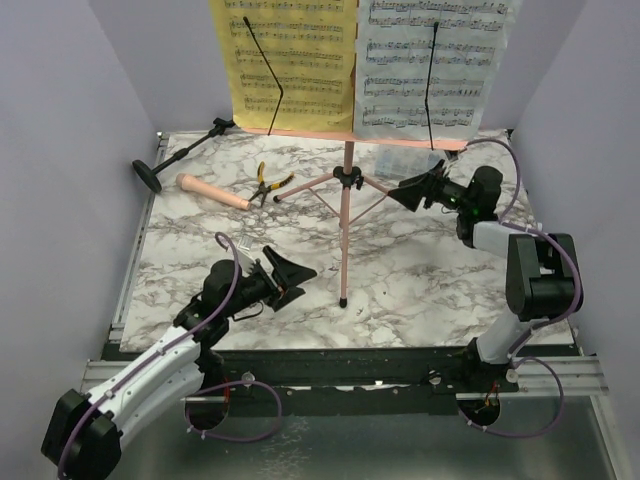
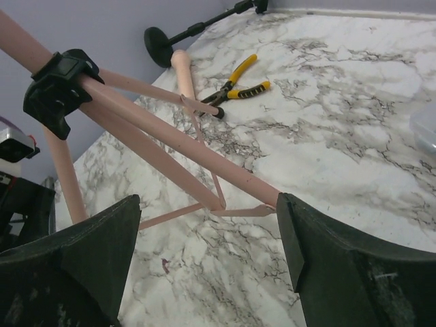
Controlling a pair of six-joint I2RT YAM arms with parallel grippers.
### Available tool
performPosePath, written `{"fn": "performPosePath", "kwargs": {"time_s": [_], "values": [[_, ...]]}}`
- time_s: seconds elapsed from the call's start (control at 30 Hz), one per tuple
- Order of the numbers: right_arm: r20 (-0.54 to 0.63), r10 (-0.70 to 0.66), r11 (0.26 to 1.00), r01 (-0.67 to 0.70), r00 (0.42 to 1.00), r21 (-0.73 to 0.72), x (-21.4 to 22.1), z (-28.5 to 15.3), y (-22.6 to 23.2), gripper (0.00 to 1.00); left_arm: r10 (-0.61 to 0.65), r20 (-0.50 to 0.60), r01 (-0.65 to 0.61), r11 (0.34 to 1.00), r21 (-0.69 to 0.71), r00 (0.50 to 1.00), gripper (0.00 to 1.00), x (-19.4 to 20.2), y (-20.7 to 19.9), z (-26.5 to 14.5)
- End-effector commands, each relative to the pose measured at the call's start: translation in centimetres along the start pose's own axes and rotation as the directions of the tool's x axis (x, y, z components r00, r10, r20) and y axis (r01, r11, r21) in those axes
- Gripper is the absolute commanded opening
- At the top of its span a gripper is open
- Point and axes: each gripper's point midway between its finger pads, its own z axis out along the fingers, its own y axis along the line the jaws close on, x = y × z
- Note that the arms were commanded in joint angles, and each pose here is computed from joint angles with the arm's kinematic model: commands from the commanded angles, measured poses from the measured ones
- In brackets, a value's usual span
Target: Set up the instrument practice props
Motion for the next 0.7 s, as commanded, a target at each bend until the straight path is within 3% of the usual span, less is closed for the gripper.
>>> {"fn": "performPosePath", "kwargs": {"time_s": [0.0, 0.17, 0.3, 0.43, 0.6, 0.67], "values": [[0.037, -0.216, 0.96, 0.219, 0.976, -0.172, -1.3, 1.1, 2.1, 0.87, 0.011, 0.02, -0.013, 0.995, 0.097, 1.0, 0.99, -1.2, -3.1, 1.7], [0.024, -0.259, 0.951, 0.259, 0.966, -0.169, -0.4, 2.9, 2.1, 0.86, 0.078, 0.029, -0.079, 0.995, 0.058, 0.997, 0.97, -2.3, -3.3, 3.9], [0.013, -0.316, 0.937, 0.315, 0.949, -0.153, 0.6, 4.1, 2.0, 0.79, 0.084, -0.007, -0.084, 0.995, 0.046, 0.996, 0.88, -2.6, -3.5, 6.2], [0.018, -0.382, 0.923, 0.382, 0.924, -0.05, 0.7, 4.6, 0.7, 0.71, 0.118, -0.031, -0.116, 0.992, 0.055, 0.993, 0.75, -2.9, -4.2, 8.1], [0.029, -0.402, 0.914, 0.399, 0.915, 0.075, 0.1, 4.3, -1.0, 0.69, 0.181, -0.021, -0.179, 0.982, 0.056, 0.983, 0.71, -3.8, -5.0, 9.6], [0.013, -0.348, 0.932, 0.345, 0.937, 0.11, 0.0, 4.2, -1.4, 0.66, 0.199, -0.025, -0.197, 0.978, 0.062, 0.98, 0.7, -4.0, -5.5, 10.3]]}}
